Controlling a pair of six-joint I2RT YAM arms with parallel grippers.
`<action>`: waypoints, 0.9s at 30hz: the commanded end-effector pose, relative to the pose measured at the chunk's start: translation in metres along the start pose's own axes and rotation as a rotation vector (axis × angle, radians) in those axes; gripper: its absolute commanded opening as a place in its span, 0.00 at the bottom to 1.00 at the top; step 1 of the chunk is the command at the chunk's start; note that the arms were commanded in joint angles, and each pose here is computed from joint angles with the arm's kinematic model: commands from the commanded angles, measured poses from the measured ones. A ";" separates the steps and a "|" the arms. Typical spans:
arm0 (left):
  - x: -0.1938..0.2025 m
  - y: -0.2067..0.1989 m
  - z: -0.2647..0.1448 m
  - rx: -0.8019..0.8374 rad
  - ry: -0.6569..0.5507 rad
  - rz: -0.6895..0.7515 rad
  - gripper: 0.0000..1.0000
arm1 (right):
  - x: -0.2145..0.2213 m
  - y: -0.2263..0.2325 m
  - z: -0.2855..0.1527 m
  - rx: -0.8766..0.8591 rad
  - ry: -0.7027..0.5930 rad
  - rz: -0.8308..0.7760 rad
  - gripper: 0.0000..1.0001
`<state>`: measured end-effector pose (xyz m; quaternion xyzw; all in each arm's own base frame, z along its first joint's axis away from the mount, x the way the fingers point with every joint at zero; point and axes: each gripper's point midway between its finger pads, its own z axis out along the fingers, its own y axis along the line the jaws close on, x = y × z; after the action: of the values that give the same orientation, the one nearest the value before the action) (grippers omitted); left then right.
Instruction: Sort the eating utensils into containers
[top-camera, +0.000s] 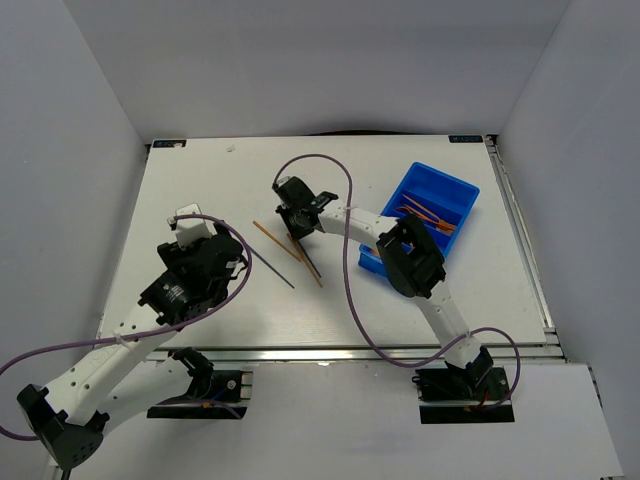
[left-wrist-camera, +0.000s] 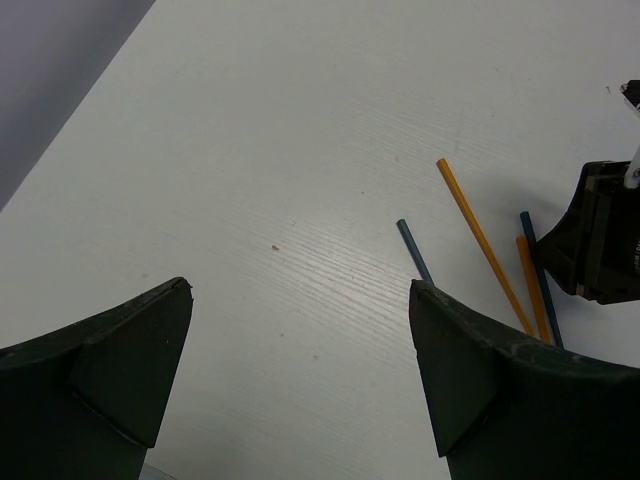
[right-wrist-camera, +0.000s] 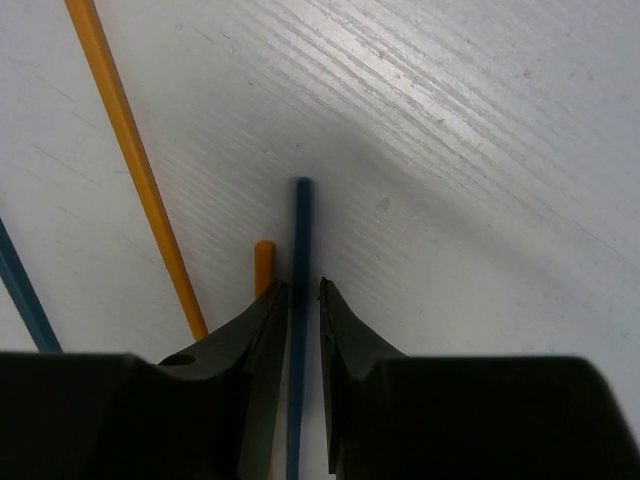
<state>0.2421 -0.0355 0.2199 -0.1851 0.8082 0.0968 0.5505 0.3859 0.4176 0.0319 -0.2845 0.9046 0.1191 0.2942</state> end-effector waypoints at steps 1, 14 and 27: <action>-0.008 -0.001 -0.002 0.012 -0.012 -0.023 0.98 | 0.016 -0.001 0.013 0.008 0.039 -0.008 0.25; -0.008 -0.001 -0.002 0.013 -0.010 -0.025 0.98 | 0.036 -0.017 0.015 0.017 0.108 -0.015 0.00; -0.012 0.002 -0.006 0.024 -0.023 -0.050 0.98 | -0.137 -0.056 -0.201 -0.282 -0.469 -0.238 0.00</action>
<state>0.2407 -0.0350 0.2225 -0.1878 0.8063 0.0899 0.5537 0.3967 0.3932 0.1634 -0.3463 0.8323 0.2469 0.3556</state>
